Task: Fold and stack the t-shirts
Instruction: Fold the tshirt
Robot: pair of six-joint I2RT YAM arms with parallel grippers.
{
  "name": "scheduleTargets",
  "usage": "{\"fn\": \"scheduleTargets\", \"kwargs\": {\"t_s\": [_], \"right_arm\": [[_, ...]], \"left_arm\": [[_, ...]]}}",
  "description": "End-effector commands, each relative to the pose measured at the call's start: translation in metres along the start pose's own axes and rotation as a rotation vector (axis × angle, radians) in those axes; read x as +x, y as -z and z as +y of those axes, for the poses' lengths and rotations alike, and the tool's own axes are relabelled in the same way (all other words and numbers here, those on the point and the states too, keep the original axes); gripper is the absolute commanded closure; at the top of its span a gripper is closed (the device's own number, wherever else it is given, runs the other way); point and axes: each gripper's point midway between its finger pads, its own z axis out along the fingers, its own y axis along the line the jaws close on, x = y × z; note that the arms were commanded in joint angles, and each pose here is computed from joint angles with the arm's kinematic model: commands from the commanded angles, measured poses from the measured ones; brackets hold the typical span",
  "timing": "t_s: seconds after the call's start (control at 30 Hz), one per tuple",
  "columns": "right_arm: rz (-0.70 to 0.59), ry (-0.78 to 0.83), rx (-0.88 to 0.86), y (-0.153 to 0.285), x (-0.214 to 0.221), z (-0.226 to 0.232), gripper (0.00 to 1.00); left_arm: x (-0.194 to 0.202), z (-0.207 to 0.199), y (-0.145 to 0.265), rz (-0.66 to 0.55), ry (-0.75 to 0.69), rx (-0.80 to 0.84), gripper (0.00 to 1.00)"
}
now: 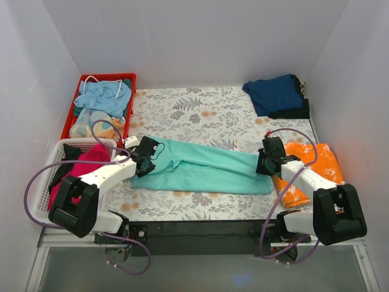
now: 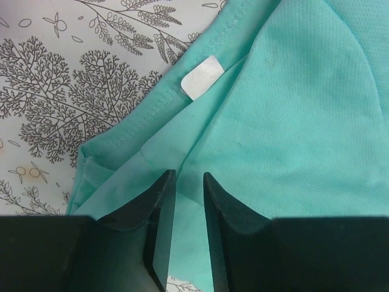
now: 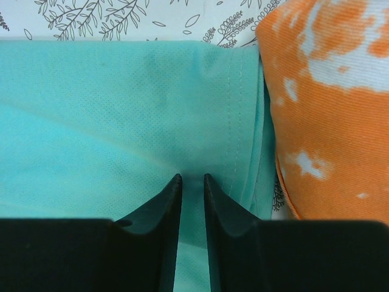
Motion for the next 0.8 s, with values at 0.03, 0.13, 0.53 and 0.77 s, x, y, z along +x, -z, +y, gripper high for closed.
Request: {"fn": "scheduleTargets", "kwargs": {"t_s": [0.03,0.13,0.53,0.77], "right_arm": [[0.004,0.014,0.020,-0.002,0.004,-0.006,0.73],[0.004,0.015,0.020,-0.002,0.004,-0.006,0.73],[0.003,0.018,0.018,0.000,0.005,-0.006,0.73],[0.006,0.017,0.016,0.000,0.005,-0.006,0.73]], "left_arm": [[0.006,0.008,0.010,0.004,0.009,0.011,0.75],[0.019,0.011,0.005,0.036,-0.016,0.003,0.74],[0.023,0.013,-0.009,0.026,-0.014,-0.034,0.80],[0.000,0.007,0.002,-0.045,0.018,-0.019,0.81]]}}
